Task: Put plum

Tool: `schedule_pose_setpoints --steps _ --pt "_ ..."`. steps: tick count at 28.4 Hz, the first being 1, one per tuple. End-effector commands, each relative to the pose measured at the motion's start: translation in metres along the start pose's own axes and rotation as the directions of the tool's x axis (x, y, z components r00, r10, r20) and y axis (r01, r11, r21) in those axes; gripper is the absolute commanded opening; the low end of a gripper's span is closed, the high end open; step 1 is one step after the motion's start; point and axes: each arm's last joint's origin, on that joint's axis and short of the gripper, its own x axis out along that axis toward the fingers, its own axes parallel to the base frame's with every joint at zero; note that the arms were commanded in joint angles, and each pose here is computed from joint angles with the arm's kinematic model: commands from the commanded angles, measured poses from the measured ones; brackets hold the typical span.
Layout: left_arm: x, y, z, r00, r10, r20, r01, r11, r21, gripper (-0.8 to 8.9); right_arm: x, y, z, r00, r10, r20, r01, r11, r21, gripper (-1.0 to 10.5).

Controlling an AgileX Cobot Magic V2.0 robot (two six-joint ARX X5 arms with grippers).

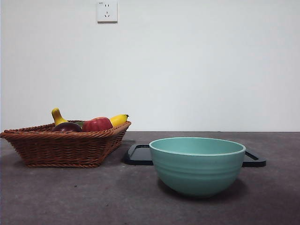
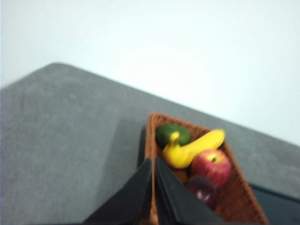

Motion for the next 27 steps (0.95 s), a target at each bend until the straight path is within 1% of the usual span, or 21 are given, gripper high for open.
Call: schedule_pose_setpoints --steps 1,4,7,10,13,15,18,22,24,27 --pt "-0.008 -0.008 0.020 1.000 -0.017 0.026 0.017 1.000 -0.002 0.08 -0.009 0.005 0.017 1.000 0.005 0.023 -0.006 1.000 0.010 0.0" --pt "-0.016 -0.016 0.037 0.998 -0.064 0.007 0.064 0.997 0.035 0.08 -0.017 0.010 0.034 1.000 0.012 0.000 -0.012 1.000 0.002 0.0" --pt "-0.020 -0.024 0.051 0.991 -0.125 -0.039 0.128 0.988 0.088 0.08 -0.021 0.016 0.048 0.998 0.046 -0.051 -0.047 0.999 -0.026 0.0" --pt "-0.021 -0.030 0.062 0.978 -0.172 -0.114 0.185 0.976 0.116 0.08 -0.021 0.020 0.061 0.990 0.082 -0.114 -0.087 0.996 -0.036 0.1" --pt "-0.017 -0.035 0.070 0.952 -0.222 -0.209 0.251 0.960 0.121 0.08 -0.019 0.025 0.074 0.972 0.132 -0.194 -0.144 0.989 -0.045 0.1" --pt "-0.013 -0.039 0.075 0.921 -0.266 -0.283 0.308 0.945 0.114 0.08 -0.016 0.029 0.083 0.951 0.168 -0.259 -0.185 0.982 -0.046 0.0" --pt "-0.006 -0.043 0.082 0.869 -0.315 -0.381 0.372 0.925 0.083 0.08 -0.012 0.033 0.093 0.909 0.217 -0.355 -0.246 0.969 -0.038 0.0" --pt "0.003 -0.049 0.091 0.805 -0.354 -0.475 0.427 0.903 0.050 0.08 -0.005 0.036 0.104 0.851 0.255 -0.459 -0.296 0.955 -0.019 0.1" --pt "0.007 -0.051 0.095 0.769 -0.370 -0.522 0.456 0.889 0.042 0.08 -0.001 0.038 0.107 0.814 0.274 -0.512 -0.321 0.947 -0.003 0.1" --pt "0.012 -0.054 0.099 0.715 -0.361 -0.599 0.474 0.880 0.036 0.08 0.005 0.040 0.108 0.758 0.290 -0.585 -0.345 0.938 0.018 0.0"
